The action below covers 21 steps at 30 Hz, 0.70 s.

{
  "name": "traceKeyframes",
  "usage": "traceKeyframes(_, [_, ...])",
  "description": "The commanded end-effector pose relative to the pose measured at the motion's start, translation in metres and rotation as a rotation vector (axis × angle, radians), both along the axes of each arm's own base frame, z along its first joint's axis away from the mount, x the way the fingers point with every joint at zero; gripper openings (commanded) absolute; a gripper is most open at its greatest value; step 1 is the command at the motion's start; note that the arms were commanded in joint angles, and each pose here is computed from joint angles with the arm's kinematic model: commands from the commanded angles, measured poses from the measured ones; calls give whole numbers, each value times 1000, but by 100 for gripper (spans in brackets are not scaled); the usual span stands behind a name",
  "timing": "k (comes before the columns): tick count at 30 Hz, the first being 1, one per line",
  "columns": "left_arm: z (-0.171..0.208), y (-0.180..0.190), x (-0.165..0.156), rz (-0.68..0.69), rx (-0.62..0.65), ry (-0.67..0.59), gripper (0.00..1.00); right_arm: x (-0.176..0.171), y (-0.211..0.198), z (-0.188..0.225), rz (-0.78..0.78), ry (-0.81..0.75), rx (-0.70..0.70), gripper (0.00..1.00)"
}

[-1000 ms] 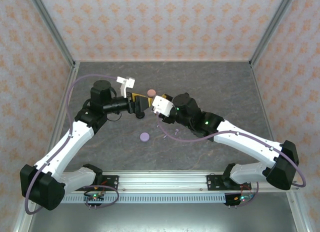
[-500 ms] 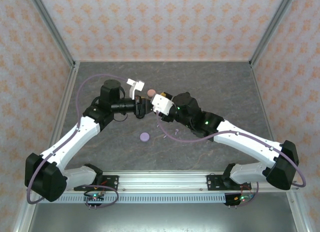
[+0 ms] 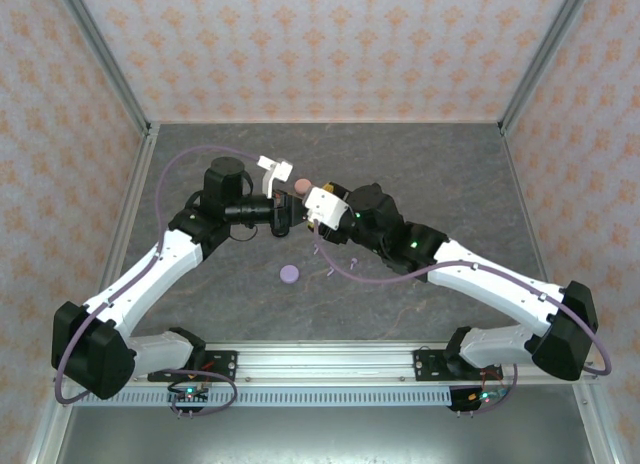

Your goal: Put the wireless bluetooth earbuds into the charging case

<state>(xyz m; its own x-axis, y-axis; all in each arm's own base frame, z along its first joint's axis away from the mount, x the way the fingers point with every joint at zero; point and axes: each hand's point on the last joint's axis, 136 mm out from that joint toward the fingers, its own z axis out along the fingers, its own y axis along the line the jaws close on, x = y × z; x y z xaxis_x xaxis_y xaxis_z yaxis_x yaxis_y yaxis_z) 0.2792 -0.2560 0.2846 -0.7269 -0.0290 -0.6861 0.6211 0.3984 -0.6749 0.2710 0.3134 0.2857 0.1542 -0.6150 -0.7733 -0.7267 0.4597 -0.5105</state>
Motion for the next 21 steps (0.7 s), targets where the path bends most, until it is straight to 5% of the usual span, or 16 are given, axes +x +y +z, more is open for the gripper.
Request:
traceKeyframes(1, [17,0,-1,-3,3,-82,23,-2,-14,11,-28,57,52,66])
traceKeyframes(8, [29,8,5,63,34,-279,13,-31,-38,6,43,272,170,93])
traceKeyframes(15, [42,3,-5,81,93,-555,5,-36,-63,41,98,468,528,91])
traceKeyframes(21, [47,-7,-17,40,140,-671,0,-29,-64,63,107,462,640,87])
